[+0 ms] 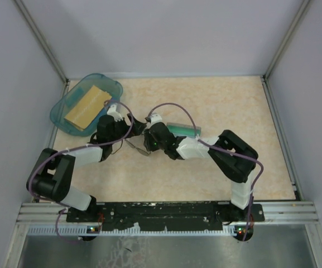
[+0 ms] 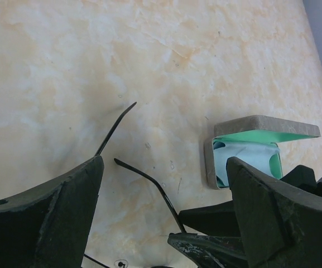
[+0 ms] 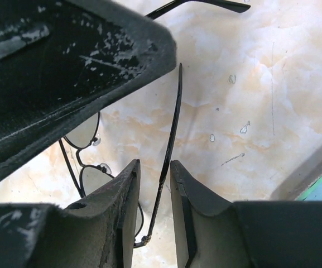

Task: Organize the sunglasses
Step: Fold the sunglasses at the center of the board.

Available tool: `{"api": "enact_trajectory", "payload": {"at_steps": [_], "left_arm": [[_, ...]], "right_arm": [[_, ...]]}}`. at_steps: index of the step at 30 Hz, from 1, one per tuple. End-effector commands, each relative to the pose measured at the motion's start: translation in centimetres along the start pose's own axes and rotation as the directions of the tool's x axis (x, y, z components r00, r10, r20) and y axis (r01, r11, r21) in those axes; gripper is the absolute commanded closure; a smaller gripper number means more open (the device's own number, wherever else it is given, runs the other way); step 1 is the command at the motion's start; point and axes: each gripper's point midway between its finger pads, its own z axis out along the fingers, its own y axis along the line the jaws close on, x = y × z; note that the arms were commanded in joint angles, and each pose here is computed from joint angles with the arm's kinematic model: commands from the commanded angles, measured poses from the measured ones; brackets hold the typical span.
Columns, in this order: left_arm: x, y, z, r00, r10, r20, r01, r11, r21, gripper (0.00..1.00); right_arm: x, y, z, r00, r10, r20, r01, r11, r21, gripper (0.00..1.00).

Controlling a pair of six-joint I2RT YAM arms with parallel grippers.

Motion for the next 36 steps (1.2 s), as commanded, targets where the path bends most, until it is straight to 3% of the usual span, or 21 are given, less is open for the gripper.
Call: {"api": "enact_trajectory", "payload": {"at_steps": [1,10,25,36], "left_arm": [[-1.36,-0.46,-0.77,0.997,0.007,0.073,-0.008,1.000,0.005,0.03],[-1.33,0.13,-1.38,0.997,0.006,0.081,-0.005,1.000,-0.011,0.03],[-0.89,0.39,-1.13,0.998,0.005,0.066,-0.004,1.000,-0.006,0.03],[-0.89,0.20,-0.98,0.998,-0.009,0.069,0.008,1.000,0.006,0.03]], "right_arm": [[-3.04,0.74,-1.33,0.995,0.022,0.096,-0.021,1.000,-0.011,0.71],[-2.44,-0.03,-1.81,0.996,0.019,0.086,-0.021,1.000,0.013,0.71],[-2.33,0.09,-2.02,0.996,0.008,0.087,-0.009,1.000,0.001,0.85],[-2.42,0.45,-1.94,0.996,-0.001,0.090,0.003,1.000,-0.019,0.90]]}}
